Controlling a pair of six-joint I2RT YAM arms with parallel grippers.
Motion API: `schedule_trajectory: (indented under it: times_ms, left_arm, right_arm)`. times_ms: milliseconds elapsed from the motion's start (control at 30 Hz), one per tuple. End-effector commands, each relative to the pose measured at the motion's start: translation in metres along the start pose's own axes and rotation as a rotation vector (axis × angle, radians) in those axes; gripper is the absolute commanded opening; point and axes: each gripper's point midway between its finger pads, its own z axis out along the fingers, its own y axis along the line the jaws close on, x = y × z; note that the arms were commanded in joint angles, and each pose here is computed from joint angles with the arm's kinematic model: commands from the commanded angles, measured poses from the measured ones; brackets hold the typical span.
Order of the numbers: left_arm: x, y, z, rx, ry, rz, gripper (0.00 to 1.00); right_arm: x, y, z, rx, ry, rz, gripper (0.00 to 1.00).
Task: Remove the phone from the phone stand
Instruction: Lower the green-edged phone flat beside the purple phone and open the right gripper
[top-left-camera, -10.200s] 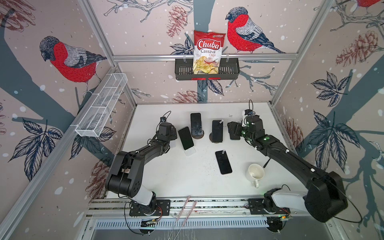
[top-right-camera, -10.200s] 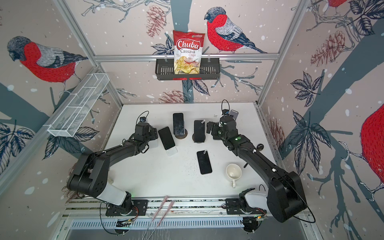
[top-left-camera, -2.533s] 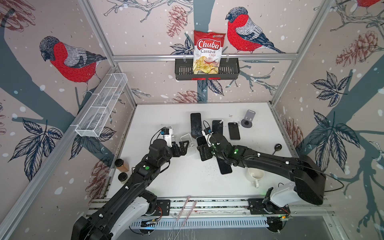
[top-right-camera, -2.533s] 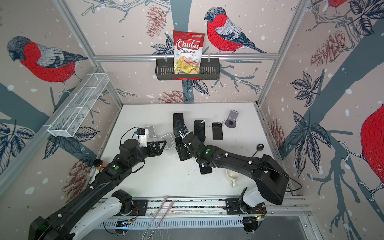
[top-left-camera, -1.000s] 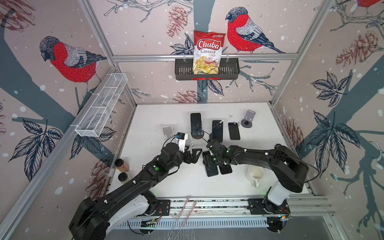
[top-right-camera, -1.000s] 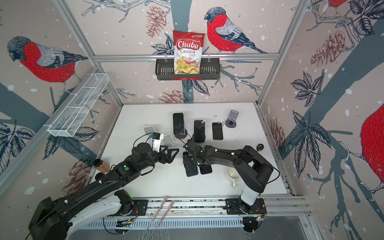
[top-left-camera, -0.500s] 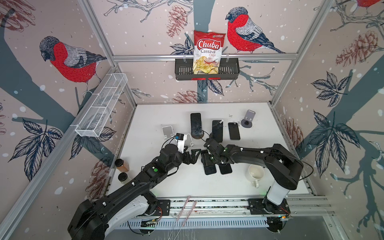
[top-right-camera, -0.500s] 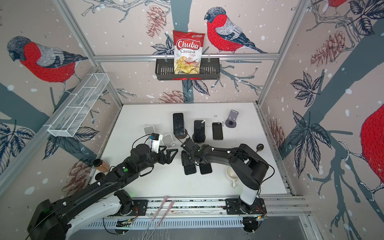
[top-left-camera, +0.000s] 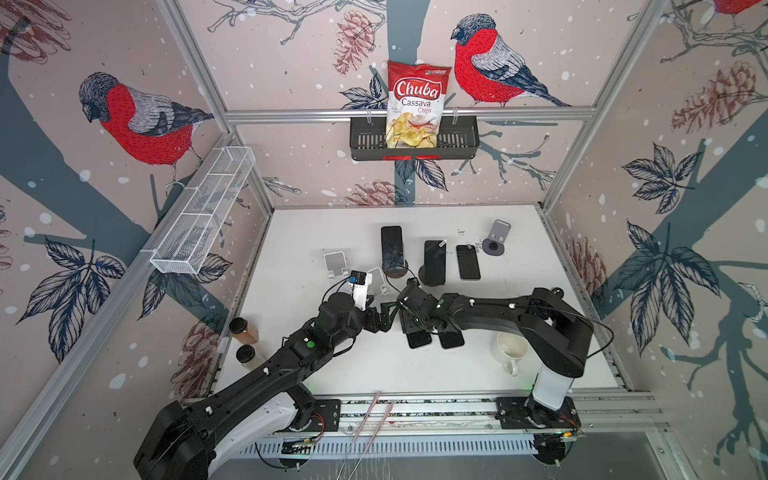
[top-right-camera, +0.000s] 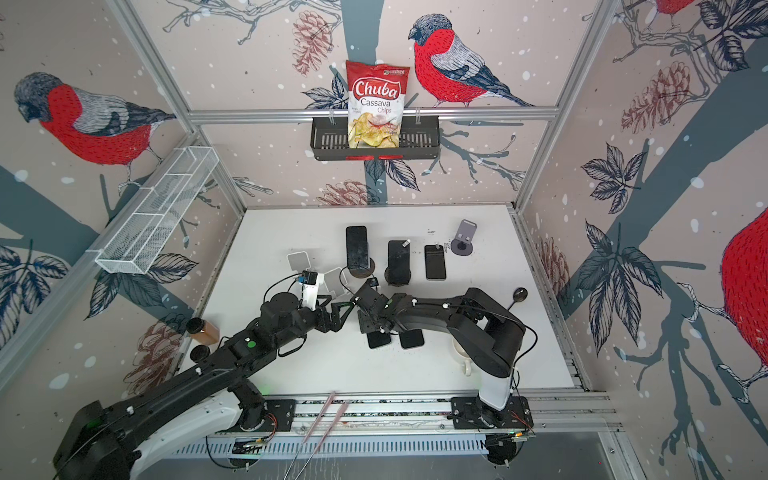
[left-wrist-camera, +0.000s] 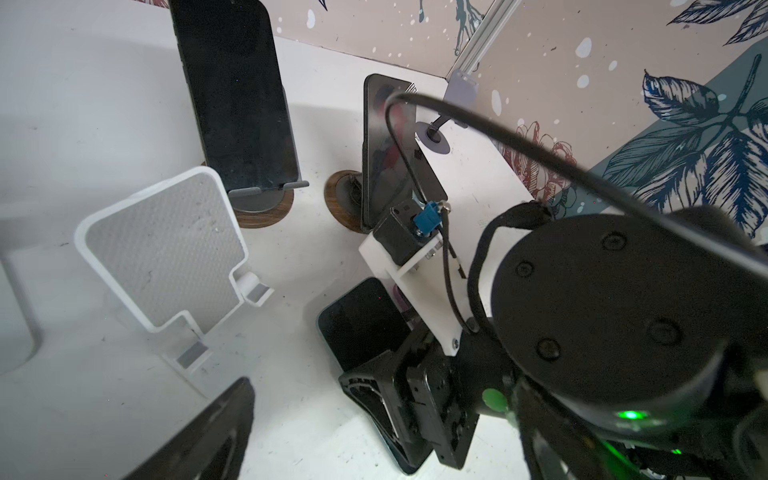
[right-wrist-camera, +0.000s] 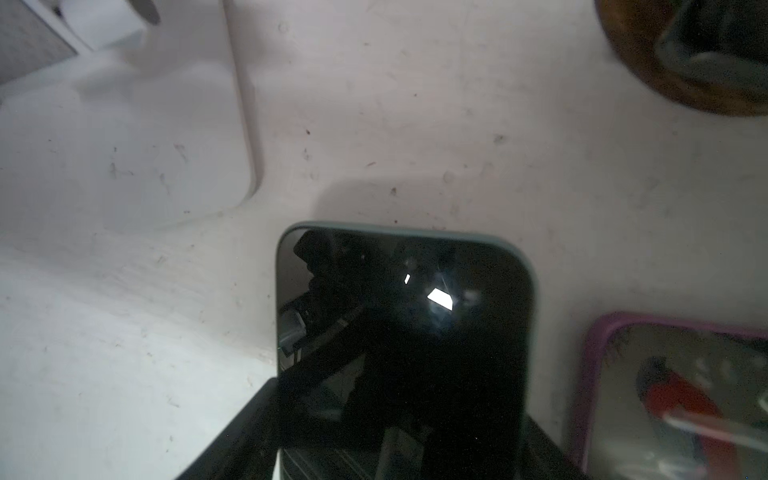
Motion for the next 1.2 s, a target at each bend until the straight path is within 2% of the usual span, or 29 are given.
schedule_trajectory:
  times_ms: [0, 433, 700, 1167]
  left_arm:
    - [-0.014, -0.008, -0.001, 0.029, -0.056, 0.016, 0.97]
    - [-0.015, -0.008, -0.003, 0.026, -0.061, 0.028, 0.97]
    - [-0.015, -0.007, -0.003, 0.020, -0.060, 0.030, 0.97]
    - [-0.017, 0.002, -0.005, -0.035, -0.056, 0.022, 0.97]
  right_arm:
    - [0.041, -0.025, 0.008, 0.119, 0.147, -0.004, 0.72]
    - [0.048, -0.028, 0.009, 0.169, 0.156, -0.028, 0.74]
    - [0.045, -0.023, 0.006, 0.159, 0.154, -0.052, 0.80]
    - [0.013, -0.003, -0.012, 0.094, 0.058, -0.070, 0.86]
